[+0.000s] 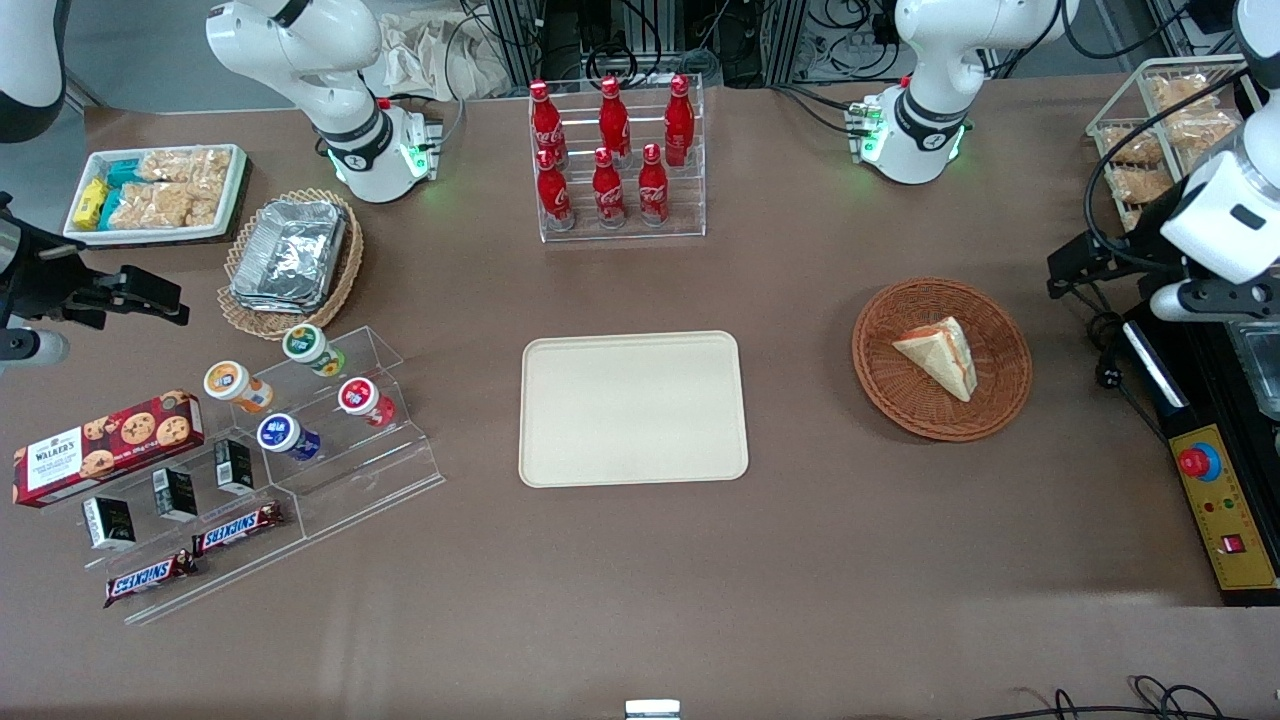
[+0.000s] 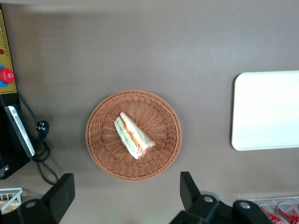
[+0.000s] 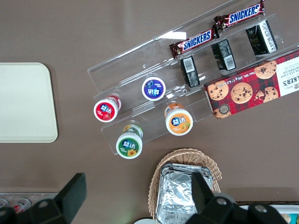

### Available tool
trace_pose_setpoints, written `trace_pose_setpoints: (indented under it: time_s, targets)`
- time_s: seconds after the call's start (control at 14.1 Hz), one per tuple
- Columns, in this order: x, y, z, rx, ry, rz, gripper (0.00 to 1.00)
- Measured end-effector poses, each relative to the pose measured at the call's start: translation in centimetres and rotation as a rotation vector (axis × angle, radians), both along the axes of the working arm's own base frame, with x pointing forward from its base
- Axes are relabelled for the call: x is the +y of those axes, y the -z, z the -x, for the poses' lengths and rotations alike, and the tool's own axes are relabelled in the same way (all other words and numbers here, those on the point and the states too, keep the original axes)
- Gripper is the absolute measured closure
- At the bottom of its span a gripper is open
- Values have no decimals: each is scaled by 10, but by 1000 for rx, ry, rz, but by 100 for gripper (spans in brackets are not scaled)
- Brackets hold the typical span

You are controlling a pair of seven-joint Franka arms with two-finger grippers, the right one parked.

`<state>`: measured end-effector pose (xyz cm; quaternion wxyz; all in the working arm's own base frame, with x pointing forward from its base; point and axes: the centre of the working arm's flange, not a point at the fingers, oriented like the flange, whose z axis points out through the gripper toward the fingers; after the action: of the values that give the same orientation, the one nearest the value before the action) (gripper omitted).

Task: Place sandwich from basket to tray
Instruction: 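Move the left gripper over the sandwich in the wicker basket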

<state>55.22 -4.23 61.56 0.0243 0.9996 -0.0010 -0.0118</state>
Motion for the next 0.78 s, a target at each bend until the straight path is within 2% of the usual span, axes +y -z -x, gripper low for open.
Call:
trace_pose_setpoints:
  time_s: [0.28,0.49,0.64,0.78]
  targets:
    - [3,7,-5,11,-58,-13,0]
    - [-4,29,-14,35,-230,-28,0]
    - [-12,63,-19,20,-411,-28,0]
    - [-18,114,-12,29,-561,-39,0]
